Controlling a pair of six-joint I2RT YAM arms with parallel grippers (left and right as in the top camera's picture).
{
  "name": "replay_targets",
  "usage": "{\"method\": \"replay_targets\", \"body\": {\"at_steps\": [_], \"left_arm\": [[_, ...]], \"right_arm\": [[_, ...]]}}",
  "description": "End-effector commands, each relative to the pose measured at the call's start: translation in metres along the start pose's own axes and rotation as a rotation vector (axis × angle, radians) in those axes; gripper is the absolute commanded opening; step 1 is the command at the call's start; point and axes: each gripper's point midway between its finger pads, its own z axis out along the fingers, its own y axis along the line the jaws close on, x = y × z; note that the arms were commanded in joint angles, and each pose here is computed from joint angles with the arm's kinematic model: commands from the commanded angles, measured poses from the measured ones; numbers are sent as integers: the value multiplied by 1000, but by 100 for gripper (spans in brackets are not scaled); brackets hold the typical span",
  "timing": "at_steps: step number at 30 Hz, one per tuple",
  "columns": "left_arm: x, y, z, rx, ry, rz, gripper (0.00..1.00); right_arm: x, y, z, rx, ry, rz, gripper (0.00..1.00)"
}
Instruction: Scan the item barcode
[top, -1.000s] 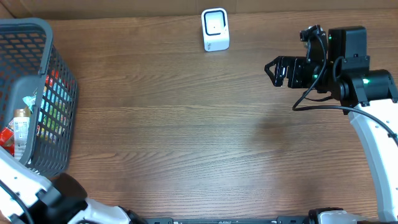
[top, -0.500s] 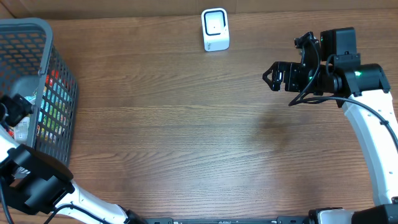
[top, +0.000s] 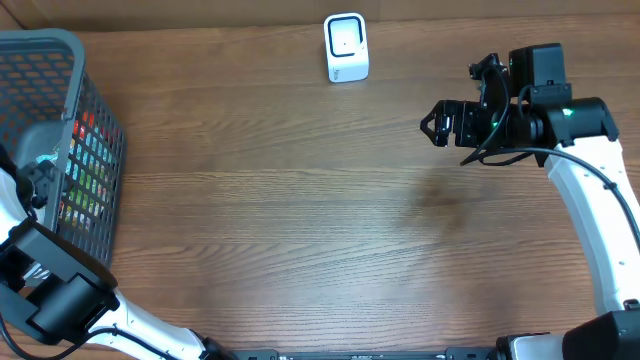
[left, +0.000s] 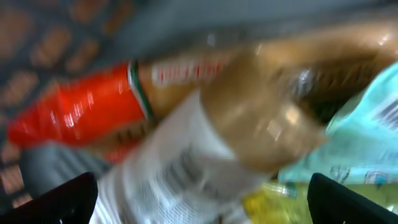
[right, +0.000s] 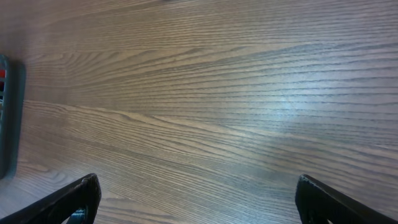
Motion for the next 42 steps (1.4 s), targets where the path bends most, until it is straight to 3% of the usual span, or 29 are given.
{"method": "replay_targets", "body": {"at_steps": [1, 5, 11, 16, 18, 22, 26, 33, 38, 42], "left_arm": [[-11, 4, 4, -17, -44, 104, 100], [-2, 2, 19, -15, 1, 175, 99], [17, -4, 40, 3, 90, 164, 87], [30, -6, 57, 7, 149, 170, 86], [34, -7, 60, 8, 163, 173, 73], [35, -8, 58, 10, 171, 176, 26], [28, -7, 46, 10, 162, 178, 4], [-24, 2, -25, 3, 13, 83, 4], [-68, -2, -120, 63, -200, 66, 4], [-93, -16, -226, 156, -443, 56, 4]], "right_arm": [[-6, 7, -2, -16, -17, -12, 100], [-6, 6, -2, -15, -16, -11, 100], [-6, 6, -2, -15, -16, -11, 100], [-6, 6, -2, -15, -16, -11, 100], [-6, 6, -2, -15, -16, -11, 100], [-6, 6, -2, -15, -16, -11, 100], [-9, 7, -2, -17, -26, -16, 100], [-10, 7, -2, -18, -33, -19, 100], [-10, 7, -2, -18, -31, -18, 100], [-10, 7, -2, -18, -31, -17, 100]]}}
